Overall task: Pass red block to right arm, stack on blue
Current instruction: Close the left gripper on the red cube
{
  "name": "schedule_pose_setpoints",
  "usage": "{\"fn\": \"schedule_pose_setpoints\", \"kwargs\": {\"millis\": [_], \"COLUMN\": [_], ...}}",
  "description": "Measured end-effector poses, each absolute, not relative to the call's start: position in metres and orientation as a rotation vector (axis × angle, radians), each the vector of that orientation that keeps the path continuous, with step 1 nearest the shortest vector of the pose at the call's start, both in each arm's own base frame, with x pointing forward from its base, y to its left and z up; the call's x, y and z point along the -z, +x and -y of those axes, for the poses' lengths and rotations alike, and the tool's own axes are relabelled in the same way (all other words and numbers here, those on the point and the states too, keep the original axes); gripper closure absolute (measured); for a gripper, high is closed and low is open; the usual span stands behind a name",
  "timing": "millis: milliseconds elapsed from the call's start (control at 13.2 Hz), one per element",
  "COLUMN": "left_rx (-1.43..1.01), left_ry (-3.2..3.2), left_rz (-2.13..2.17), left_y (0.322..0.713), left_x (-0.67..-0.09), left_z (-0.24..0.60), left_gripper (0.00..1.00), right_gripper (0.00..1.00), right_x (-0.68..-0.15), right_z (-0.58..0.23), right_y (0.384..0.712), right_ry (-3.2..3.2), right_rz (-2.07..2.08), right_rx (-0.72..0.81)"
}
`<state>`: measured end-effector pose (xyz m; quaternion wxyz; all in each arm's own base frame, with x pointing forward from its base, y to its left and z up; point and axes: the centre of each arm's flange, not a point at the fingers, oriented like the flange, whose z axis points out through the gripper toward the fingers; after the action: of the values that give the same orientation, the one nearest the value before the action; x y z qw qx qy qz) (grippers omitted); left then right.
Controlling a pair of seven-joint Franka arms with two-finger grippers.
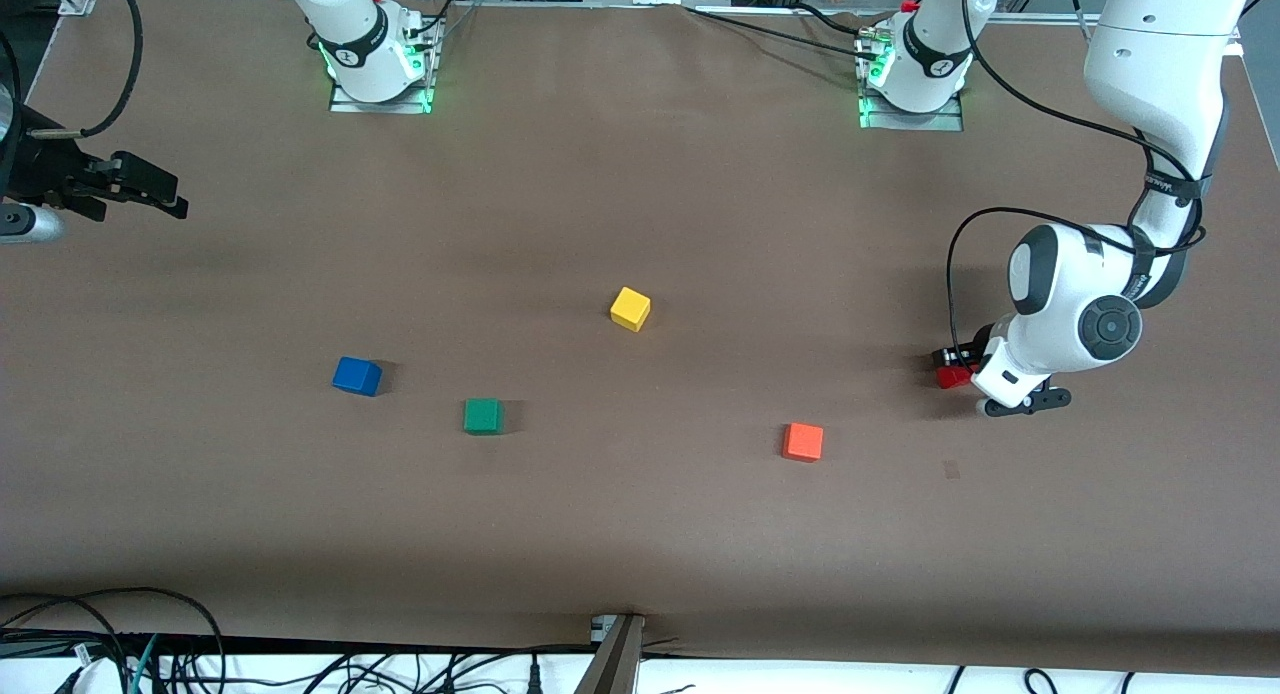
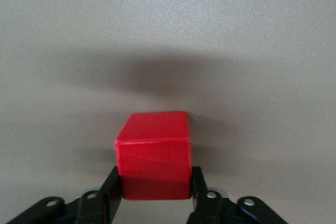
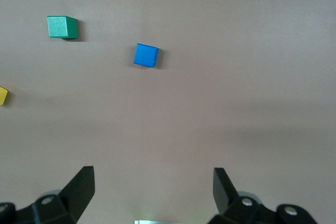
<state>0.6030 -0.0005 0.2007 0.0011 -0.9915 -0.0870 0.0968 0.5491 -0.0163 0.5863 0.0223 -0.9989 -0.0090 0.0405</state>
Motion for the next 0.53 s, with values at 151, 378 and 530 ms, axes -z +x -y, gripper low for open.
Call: {"fn": "schedule_pose_setpoints", "kwargs": {"millis": [151, 378, 530], "left_rx": [-0.304, -0.286, -0.302], "left_ry": [-3.113, -3.12, -3.129], "left_rz": [0.27, 0.238, 0.164], "left_y": [0.603, 0.609, 0.622], "left_x": [-0.201, -0.208, -0.231], "left_z": [0.001, 0.001, 0.004], "left_gripper": [0.45, 0.45, 0.45], "right_gripper": [0.0, 0.0, 0.0], "right_x": [-0.586, -0.586, -0.585], "right_z": [0.016, 0.016, 0.017], "right_y": [0.549, 0.549, 0.549], "right_ry": [-3.094, -3.094, -3.094], "right_rz": [0.028, 0.028, 0.026], "right_rx": [-0.126, -0.127, -0.131]}}
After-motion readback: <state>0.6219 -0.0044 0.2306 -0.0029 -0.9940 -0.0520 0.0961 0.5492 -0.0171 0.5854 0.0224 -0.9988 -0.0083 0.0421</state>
